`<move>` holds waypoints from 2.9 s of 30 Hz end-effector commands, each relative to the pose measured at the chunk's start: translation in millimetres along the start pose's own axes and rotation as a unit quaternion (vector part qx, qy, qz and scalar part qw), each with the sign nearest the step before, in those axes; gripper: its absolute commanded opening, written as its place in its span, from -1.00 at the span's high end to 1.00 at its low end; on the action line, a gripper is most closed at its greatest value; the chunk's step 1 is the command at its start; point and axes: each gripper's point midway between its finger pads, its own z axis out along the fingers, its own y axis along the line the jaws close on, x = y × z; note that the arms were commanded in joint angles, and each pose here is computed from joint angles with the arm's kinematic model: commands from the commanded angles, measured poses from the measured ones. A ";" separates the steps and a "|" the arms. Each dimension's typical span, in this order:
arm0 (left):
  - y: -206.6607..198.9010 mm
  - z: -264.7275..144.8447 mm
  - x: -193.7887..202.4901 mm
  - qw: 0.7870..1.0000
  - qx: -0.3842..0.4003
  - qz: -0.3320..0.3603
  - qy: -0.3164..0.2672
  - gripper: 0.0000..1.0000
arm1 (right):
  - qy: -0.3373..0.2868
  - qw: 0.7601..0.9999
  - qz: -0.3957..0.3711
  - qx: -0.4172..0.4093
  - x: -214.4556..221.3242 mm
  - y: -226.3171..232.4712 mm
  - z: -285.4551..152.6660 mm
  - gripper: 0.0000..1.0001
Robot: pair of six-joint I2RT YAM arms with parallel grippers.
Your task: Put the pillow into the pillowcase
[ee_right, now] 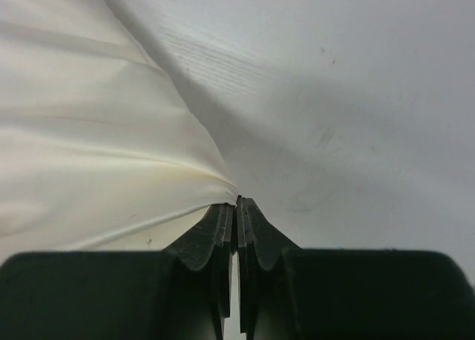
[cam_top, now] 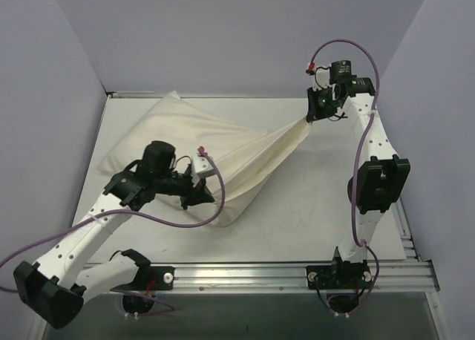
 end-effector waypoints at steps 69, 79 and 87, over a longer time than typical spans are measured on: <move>348.2 -176.5 84.5 0.858 -0.416 -0.287 0.091 -0.95 | 0.225 0.948 -0.212 -0.077 179.8 220.5 30.7 -0.63; 273.0 -101.3 165.9 0.874 -0.305 -0.342 0.163 -0.79 | 0.303 0.950 -0.079 0.009 196.3 119.8 96.0 -0.55; 252.7 -53.5 154.9 0.881 -0.284 -0.346 0.152 -0.79 | 0.264 0.963 -0.008 0.048 165.8 32.6 76.1 -0.55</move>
